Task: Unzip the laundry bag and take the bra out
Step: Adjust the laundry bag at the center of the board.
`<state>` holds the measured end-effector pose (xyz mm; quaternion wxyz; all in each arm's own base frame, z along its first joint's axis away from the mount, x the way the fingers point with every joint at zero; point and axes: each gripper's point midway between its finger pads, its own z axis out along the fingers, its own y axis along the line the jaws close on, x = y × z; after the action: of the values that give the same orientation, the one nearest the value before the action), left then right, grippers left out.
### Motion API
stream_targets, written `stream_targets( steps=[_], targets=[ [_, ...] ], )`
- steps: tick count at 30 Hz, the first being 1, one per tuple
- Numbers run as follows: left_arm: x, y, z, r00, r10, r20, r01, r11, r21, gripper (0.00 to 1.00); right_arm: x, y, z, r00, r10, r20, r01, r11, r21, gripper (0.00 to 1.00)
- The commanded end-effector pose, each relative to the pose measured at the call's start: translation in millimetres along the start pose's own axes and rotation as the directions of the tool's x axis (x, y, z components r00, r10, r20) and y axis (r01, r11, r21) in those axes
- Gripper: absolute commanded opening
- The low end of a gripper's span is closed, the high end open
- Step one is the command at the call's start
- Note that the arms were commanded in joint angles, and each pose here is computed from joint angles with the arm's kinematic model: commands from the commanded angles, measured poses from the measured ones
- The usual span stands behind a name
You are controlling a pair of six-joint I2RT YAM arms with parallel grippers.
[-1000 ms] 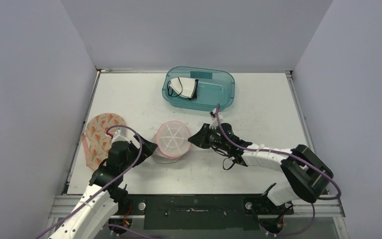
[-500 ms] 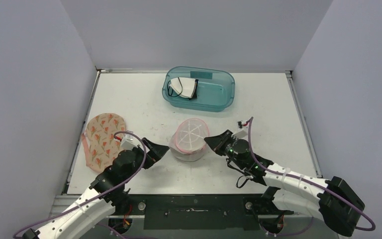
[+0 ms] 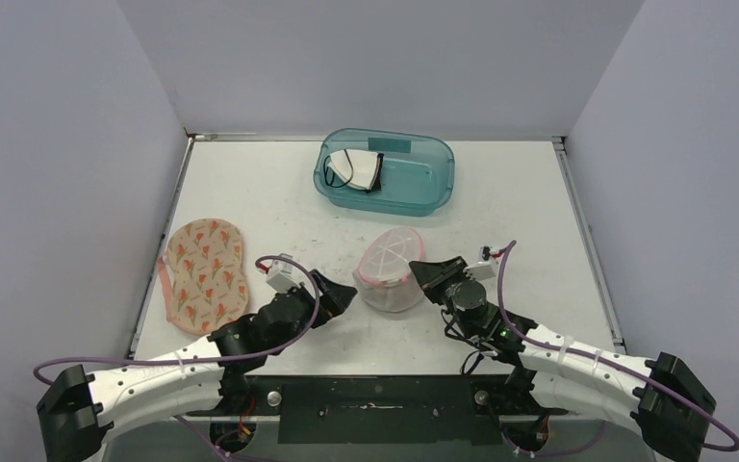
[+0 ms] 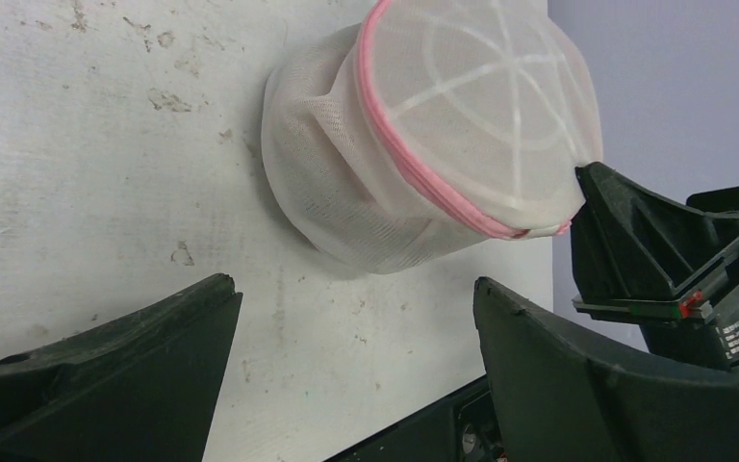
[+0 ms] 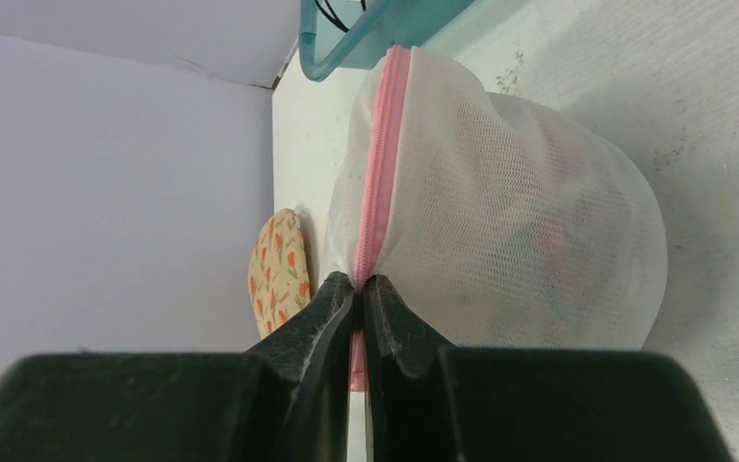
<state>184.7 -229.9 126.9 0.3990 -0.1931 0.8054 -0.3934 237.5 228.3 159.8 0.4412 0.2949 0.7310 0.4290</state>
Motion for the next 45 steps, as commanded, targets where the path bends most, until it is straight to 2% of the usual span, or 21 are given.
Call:
stream_targets(
  steps=[1,13,22,38,45],
  targets=[
    [-23,-49,0,0.993,-0.094,0.074,0.085,0.989,0.121,0.9,-3,-6,3,0.998,0.042,0.041,-0.042,0.999,0.017,0.05],
    [8,-70,22,0.996,-0.093,-0.015,0.094,0.987,0.134,0.87,17,-22,2,0.999,0.016,-0.035,-0.015,1.0,0.025,0.05],
    [25,-88,33,0.975,-0.196,-0.107,0.212,0.965,0.157,0.81,15,-24,-3,0.999,-0.004,-0.034,0.005,0.999,0.033,0.05],
    [40,-69,57,0.962,-0.209,-0.174,0.232,0.964,0.129,0.61,23,-15,-8,0.989,-0.117,-0.086,0.114,0.993,-0.04,0.05],
    [36,-59,60,0.969,-0.205,-0.135,0.22,0.97,0.107,0.51,26,-15,-11,0.985,-0.137,-0.1,0.133,0.99,-0.052,0.05]
  ],
)
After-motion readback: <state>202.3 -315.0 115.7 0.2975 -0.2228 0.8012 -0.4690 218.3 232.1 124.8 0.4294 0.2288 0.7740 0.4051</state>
